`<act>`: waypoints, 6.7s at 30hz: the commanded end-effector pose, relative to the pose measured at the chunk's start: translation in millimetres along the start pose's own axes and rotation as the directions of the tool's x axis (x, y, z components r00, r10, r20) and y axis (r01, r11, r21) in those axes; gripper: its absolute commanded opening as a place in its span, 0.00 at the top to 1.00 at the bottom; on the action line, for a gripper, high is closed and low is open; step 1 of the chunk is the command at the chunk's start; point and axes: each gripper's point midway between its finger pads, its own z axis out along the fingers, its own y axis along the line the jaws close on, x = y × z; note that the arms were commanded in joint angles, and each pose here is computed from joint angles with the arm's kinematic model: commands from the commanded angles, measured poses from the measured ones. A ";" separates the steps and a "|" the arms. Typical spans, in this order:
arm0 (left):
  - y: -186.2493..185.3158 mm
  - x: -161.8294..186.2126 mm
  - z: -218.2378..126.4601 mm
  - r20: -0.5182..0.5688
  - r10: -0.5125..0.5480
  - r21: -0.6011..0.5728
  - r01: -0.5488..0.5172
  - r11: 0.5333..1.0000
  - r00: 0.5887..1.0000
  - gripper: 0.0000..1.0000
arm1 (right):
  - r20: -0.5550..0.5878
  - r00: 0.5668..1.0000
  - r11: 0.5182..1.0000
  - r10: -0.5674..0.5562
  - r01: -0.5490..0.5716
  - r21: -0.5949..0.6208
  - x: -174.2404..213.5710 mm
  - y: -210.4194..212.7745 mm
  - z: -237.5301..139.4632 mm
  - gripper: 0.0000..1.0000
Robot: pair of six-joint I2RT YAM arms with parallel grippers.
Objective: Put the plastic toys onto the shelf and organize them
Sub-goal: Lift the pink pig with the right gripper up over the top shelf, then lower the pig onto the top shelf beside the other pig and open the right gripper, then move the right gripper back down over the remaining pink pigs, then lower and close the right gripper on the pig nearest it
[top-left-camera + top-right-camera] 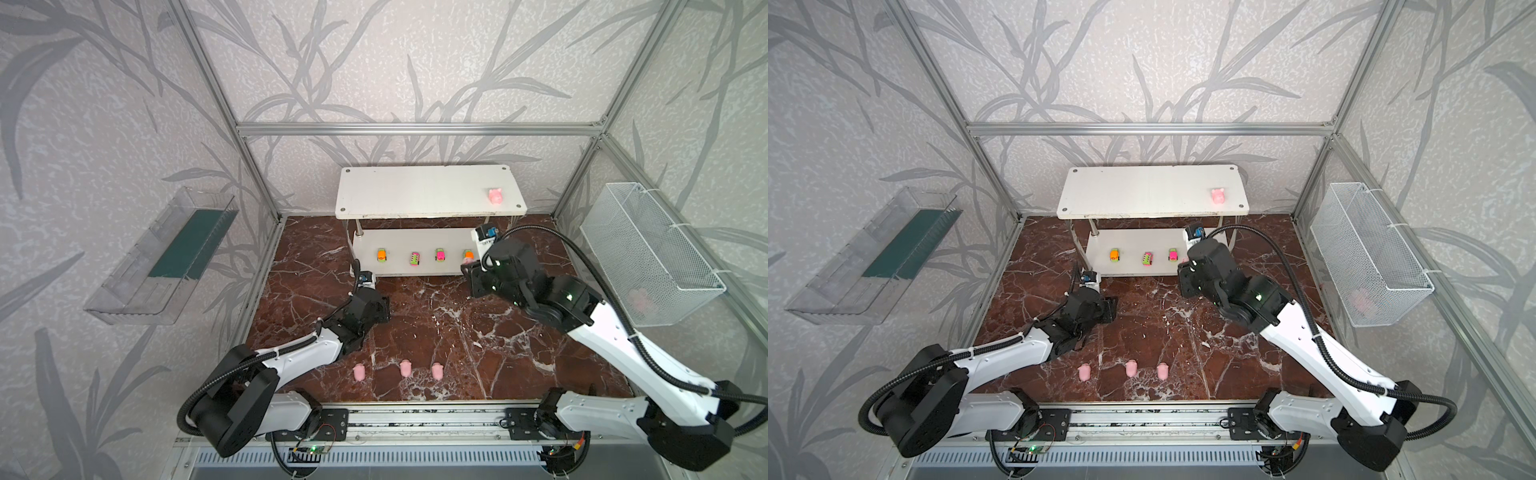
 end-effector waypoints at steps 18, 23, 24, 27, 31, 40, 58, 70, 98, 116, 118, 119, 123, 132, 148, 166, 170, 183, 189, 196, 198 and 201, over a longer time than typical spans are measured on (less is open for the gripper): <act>-18.3 13.8 13.8 -0.087 0.016 0.084 -0.008 0.996 0.996 0.47 | 0.058 0.996 0.997 -0.067 0.070 -0.037 -116.5 -29.0 26.0 0.67; -20.2 17.3 16.9 -0.100 0.013 0.092 -0.004 0.996 0.995 0.47 | 0.052 0.997 0.998 -0.058 0.059 -0.020 -126.8 -40.1 40.2 0.68; -20.7 17.4 17.5 -0.101 0.013 0.094 -0.004 0.996 0.995 0.47 | 0.051 0.997 0.998 -0.060 0.061 -0.017 -128.6 -40.7 43.1 0.68; -21.1 18.4 19.0 -0.105 0.014 0.095 -0.004 0.995 0.994 0.47 | 0.049 0.997 0.998 -0.066 0.067 -0.005 -133.9 -43.2 48.5 0.68; -21.1 19.9 20.0 -0.111 0.016 0.096 -0.005 0.995 0.994 0.47 | 0.028 0.996 0.997 -0.079 0.079 0.015 -137.0 -46.2 64.0 0.68; -20.3 21.9 21.8 -0.117 0.016 0.094 -0.005 0.996 0.993 0.47 | -0.002 0.996 0.995 -0.088 0.088 0.047 -135.5 -54.3 84.6 0.68; -17.6 24.7 25.8 -0.128 0.013 0.088 -0.001 0.996 0.992 0.47 | -0.028 0.998 0.995 -0.056 0.058 0.077 -130.4 -72.9 100.5 0.68; -16.2 27.2 28.2 -0.137 0.009 0.085 0.003 0.996 0.991 0.47 | -0.046 0.997 0.995 -0.057 0.061 0.083 -130.0 -75.5 107.0 0.62; -13.4 28.1 30.7 -0.143 0.000 0.077 0.011 0.997 0.990 0.47 | 0.191 0.978 0.997 -0.079 0.077 0.018 -195.6 -59.0 48.1 0.41; -8.7 22.7 32.5 -0.126 -0.008 0.062 0.016 0.998 0.992 0.47 | 0.405 0.908 0.979 -0.111 0.171 -0.115 -55.5 -4.0 -85.9 0.42; -8.7 22.2 33.0 -0.126 -0.005 0.059 0.012 0.998 0.992 0.47 | 0.353 0.929 0.975 -0.113 0.172 -0.140 -19.1 4.5 -79.5 0.42; -8.7 21.1 32.6 -0.123 -0.003 0.059 0.011 0.998 0.992 0.47 | 0.326 0.938 0.975 -0.116 0.171 -0.145 -3.6 7.1 -75.4 0.42; -8.4 15.8 30.7 -0.111 -0.006 0.053 0.012 0.999 0.994 0.47 | 0.189 0.974 0.968 -0.122 0.158 -0.193 69.1 25.1 -58.0 0.42; -6.7 9.3 25.8 -0.095 -0.004 0.040 0.008 0.999 0.995 0.47 | -0.118 0.986 0.961 -0.120 0.086 -0.262 197.3 68.3 -7.7 0.41; 3.3 13.6 19.0 -0.087 -0.018 0.012 0.019 1.000 0.996 0.47 | -0.467 0.879 0.988 -0.090 0.020 -0.153 291.5 86.2 45.4 0.42; 4.6 20.9 23.7 -0.102 -0.023 0.011 0.024 1.000 0.994 0.47 | -0.585 0.801 0.985 -0.125 0.032 -0.167 326.3 97.0 56.5 0.46; 4.2 21.5 24.6 -0.105 -0.026 0.013 0.028 1.000 0.994 0.47 | -0.599 0.790 0.987 -0.130 0.047 -0.152 328.7 96.3 59.3 0.48; 3.9 25.0 27.0 -0.115 -0.028 0.015 0.030 0.999 0.993 0.47 | -0.620 0.776 0.993 -0.115 0.071 -0.096 335.2 85.2 69.7 0.59; 4.0 27.6 29.4 -0.122 -0.029 0.016 0.031 0.999 0.992 0.47 | -0.591 0.792 0.988 -0.150 0.096 -0.122 332.8 85.5 76.9 0.61; 2.9 28.8 31.5 -0.128 -0.028 0.020 0.031 0.999 0.991 0.47 | -0.545 0.814 0.978 -0.202 0.137 -0.159 325.9 79.7 88.2 0.66; 2.9 29.0 31.8 -0.129 -0.026 0.018 0.029 0.999 0.991 0.47 | -0.546 0.814 0.979 -0.196 0.128 -0.161 325.1 77.8 93.0 0.67; 3.0 28.4 31.6 -0.127 -0.027 0.018 0.030 0.999 0.992 0.47 | -0.539 0.818 0.978 -0.202 0.137 -0.158 322.3 75.1 98.0 0.68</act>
